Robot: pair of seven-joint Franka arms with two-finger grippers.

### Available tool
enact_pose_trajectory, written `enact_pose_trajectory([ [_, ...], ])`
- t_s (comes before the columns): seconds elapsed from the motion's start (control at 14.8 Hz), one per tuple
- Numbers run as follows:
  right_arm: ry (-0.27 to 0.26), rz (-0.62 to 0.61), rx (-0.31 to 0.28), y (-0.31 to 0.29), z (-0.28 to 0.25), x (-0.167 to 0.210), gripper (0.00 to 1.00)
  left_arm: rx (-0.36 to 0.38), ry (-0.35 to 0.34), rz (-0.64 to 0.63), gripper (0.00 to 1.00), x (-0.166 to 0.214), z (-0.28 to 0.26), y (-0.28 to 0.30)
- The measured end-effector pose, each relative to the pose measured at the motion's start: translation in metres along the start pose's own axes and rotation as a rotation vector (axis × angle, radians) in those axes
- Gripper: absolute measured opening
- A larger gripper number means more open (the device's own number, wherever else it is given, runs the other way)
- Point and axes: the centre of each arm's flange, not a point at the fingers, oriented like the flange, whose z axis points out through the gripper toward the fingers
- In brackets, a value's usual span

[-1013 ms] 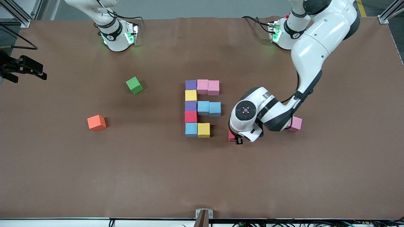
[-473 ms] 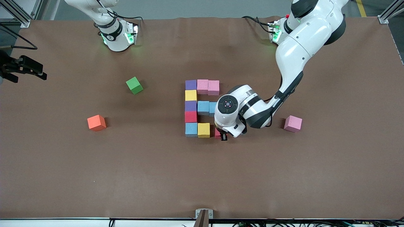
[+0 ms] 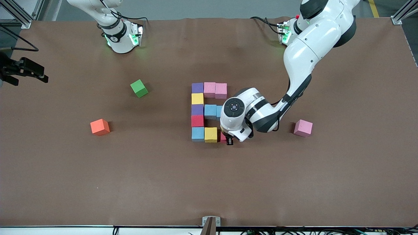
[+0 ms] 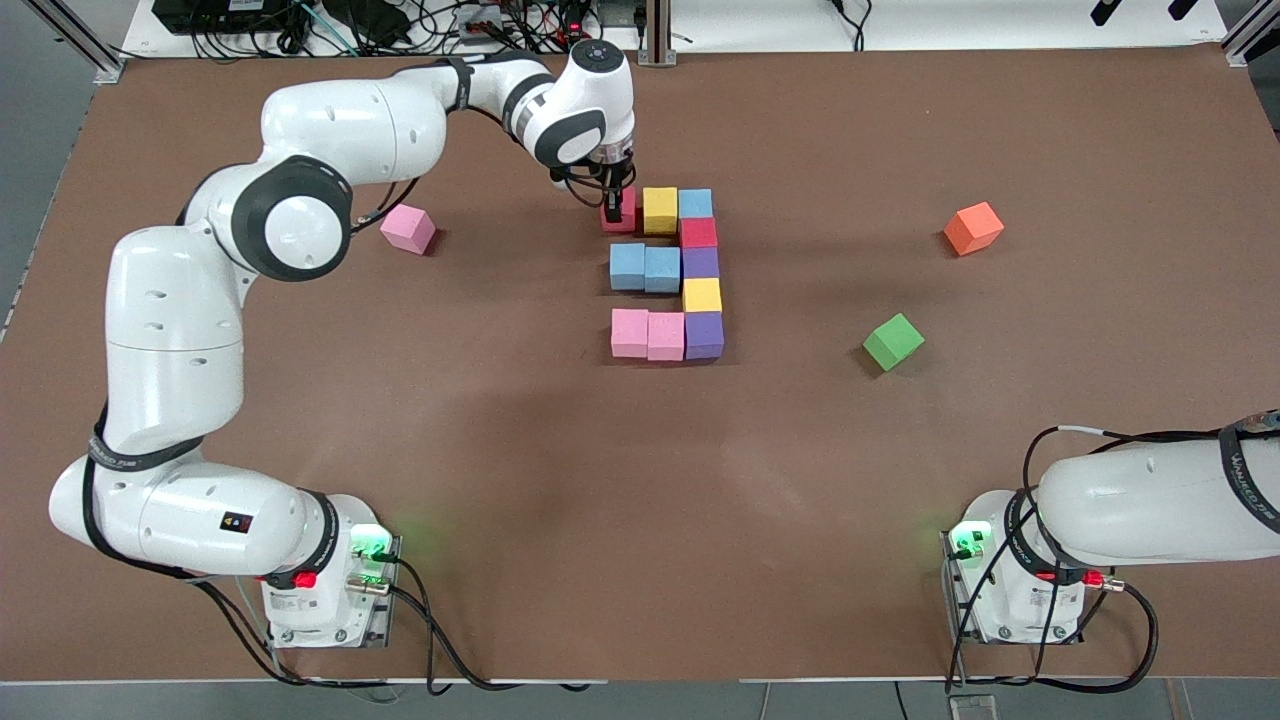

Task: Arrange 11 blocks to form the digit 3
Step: 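Carry the pink cube to the column with the left gripper, then lower the pink cube beside the yellow cube and open the left gripper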

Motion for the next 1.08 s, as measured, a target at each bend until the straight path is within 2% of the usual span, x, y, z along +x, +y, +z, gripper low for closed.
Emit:
enact_pose_trajectory([
  [1.08, -0.004, -0.001, 0.0, -0.0005, 0.0003, -0.0003, 1.0, -0.011, -0.011, -0.008, 0.56, -0.006, 0.001, 0.0014],
])
